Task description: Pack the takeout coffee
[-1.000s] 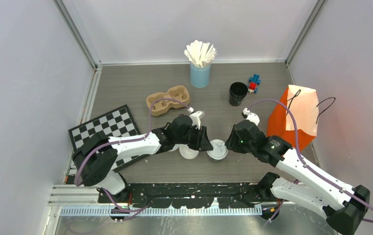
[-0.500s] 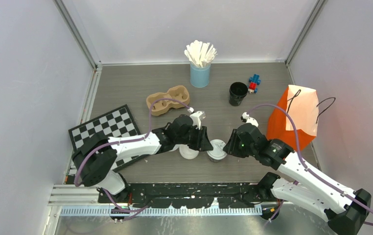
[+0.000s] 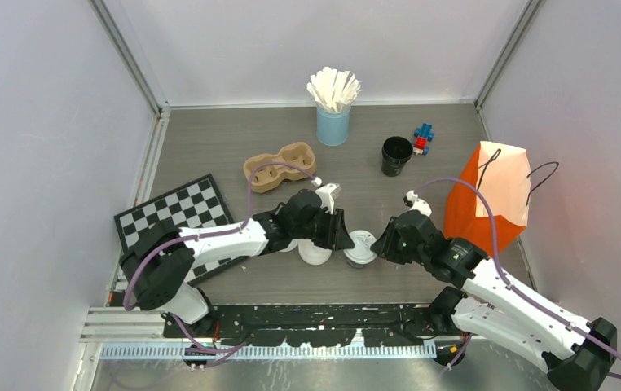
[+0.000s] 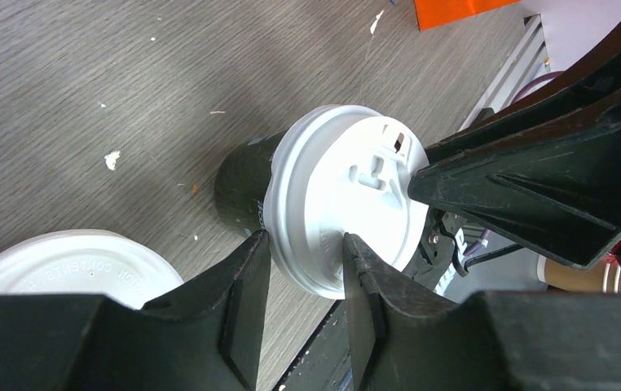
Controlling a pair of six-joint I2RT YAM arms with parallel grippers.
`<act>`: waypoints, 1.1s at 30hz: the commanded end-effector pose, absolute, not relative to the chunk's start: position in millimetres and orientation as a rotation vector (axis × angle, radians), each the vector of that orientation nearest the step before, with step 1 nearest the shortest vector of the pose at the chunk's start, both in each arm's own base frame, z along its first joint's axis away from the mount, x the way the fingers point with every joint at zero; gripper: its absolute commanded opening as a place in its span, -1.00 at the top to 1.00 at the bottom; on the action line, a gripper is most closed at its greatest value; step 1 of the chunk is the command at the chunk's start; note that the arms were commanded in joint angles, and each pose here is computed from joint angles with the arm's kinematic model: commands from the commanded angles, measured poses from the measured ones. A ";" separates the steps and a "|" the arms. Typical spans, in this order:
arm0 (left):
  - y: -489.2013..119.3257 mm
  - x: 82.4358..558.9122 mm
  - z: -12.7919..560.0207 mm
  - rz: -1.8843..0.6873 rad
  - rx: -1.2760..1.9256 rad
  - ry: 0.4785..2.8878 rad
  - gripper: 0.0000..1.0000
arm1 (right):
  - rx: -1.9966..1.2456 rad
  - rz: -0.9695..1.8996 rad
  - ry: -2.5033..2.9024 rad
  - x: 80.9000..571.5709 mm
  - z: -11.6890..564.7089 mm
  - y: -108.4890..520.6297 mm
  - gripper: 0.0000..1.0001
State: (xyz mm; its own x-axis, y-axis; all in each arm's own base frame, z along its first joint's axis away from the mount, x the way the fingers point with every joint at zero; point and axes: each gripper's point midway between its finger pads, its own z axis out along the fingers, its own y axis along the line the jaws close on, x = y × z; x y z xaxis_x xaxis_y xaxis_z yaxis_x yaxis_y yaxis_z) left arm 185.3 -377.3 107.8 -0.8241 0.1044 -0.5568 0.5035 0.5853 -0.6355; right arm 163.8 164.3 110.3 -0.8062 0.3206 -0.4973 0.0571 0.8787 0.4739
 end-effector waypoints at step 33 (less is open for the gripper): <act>-377.2 191.1 123.9 -1.095 0.602 2.284 0.03 | 0.006 0.409 2.372 193.0 162.7 158.5 -0.33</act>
State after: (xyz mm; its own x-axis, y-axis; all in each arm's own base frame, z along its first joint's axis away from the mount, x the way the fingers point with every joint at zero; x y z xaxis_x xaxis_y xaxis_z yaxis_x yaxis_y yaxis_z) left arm 188.0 -377.4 111.0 -0.7971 0.1362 -0.5882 0.5480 0.5723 -0.6100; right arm 185.8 165.2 155.4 -0.7450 0.2589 -0.6148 -0.0381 0.9036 0.4266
